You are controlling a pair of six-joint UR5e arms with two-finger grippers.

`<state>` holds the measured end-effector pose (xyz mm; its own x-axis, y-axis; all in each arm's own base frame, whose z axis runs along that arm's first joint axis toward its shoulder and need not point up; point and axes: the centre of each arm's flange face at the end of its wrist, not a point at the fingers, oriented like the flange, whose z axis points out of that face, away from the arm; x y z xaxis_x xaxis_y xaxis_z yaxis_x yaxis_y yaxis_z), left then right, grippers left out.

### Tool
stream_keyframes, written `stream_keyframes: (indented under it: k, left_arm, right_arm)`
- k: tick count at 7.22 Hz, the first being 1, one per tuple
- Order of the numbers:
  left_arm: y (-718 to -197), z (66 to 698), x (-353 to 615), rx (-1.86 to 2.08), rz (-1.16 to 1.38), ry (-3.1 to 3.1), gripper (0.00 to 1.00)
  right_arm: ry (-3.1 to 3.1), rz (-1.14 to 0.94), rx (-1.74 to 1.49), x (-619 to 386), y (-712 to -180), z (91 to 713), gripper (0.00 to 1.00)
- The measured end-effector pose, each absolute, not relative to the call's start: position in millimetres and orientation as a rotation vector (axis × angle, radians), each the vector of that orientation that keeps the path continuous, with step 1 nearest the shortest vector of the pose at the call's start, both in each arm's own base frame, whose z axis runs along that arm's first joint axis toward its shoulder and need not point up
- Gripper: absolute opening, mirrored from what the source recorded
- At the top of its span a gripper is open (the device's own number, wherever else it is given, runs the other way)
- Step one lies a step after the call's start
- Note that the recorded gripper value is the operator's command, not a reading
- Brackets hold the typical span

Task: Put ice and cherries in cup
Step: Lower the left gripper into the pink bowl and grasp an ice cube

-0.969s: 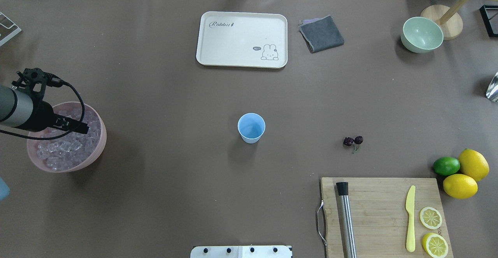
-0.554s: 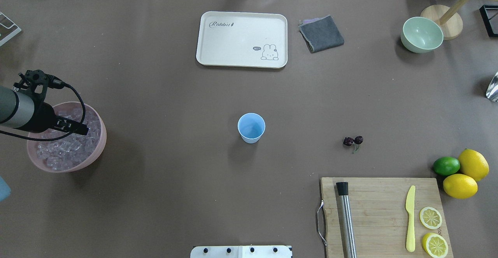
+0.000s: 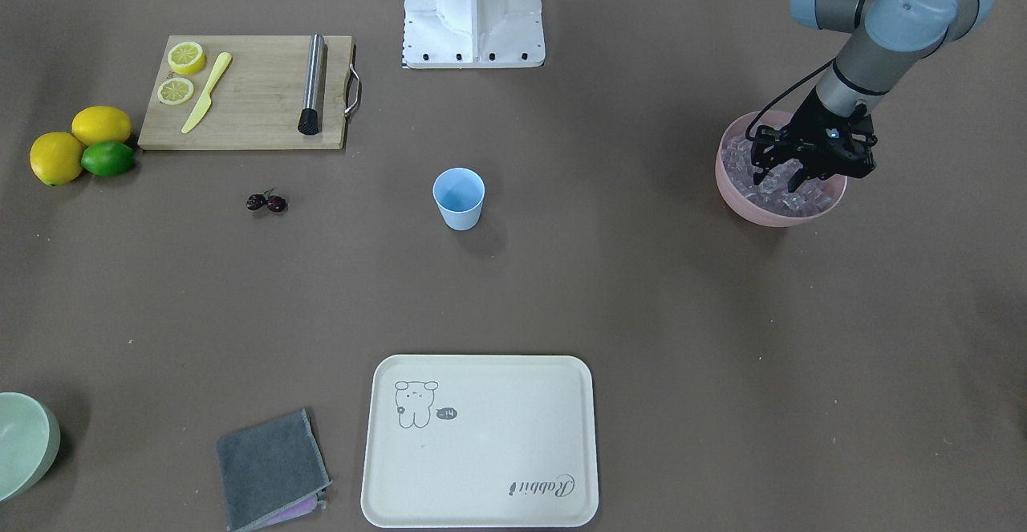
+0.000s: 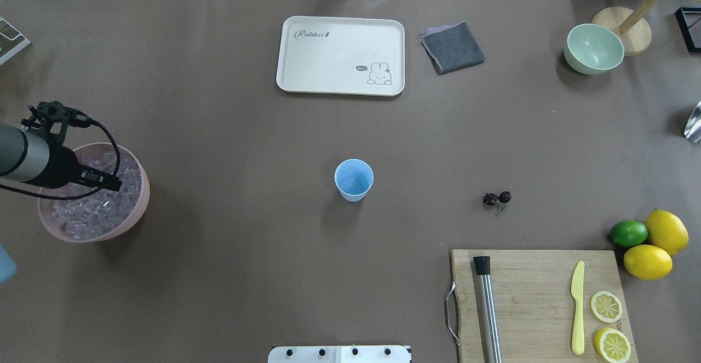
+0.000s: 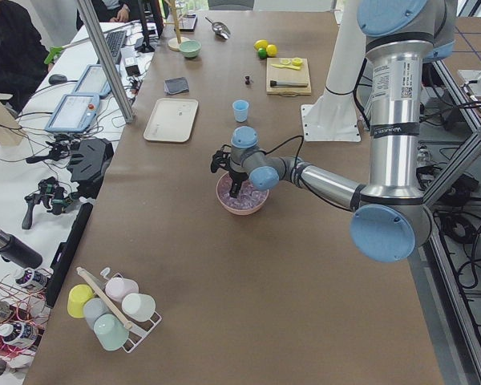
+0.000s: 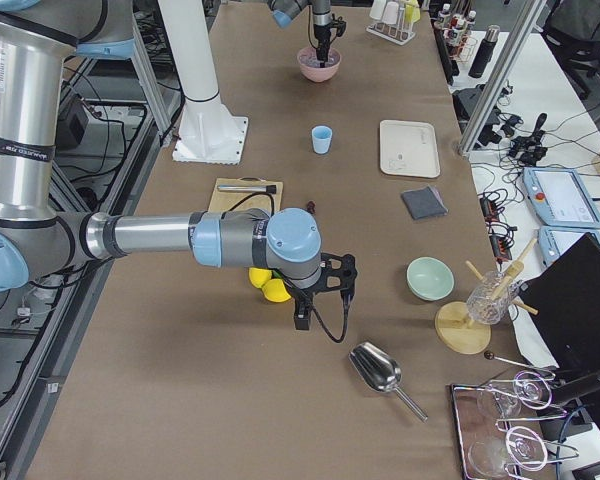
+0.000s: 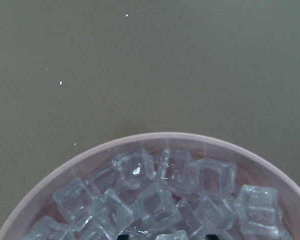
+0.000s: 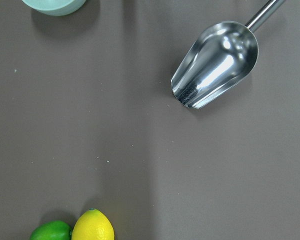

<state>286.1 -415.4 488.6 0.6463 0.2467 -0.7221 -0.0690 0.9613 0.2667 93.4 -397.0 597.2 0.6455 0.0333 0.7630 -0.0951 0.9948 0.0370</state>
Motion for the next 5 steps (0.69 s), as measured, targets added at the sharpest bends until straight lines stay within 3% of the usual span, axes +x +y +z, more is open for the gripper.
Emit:
stream_keyframes:
  k: [2,4,5]
  left_arm:
    - [-414.0,487.0,285.4,0.223,0.178,0.855,0.41]
    - [-411.4,485.9,288.2,0.219,0.184,0.858,0.40]
    - [-409.8,485.0,290.1,0.218,0.189,0.860,0.32]
  right_arm:
    - [-0.866,0.073,0.077,93.8,-396.9,597.0,1.00]
    - [-0.865,0.073,0.080,94.5,-396.8,595.9,1.00]
    - [-0.865,0.073,0.082,94.8,-396.8,595.2,1.00]
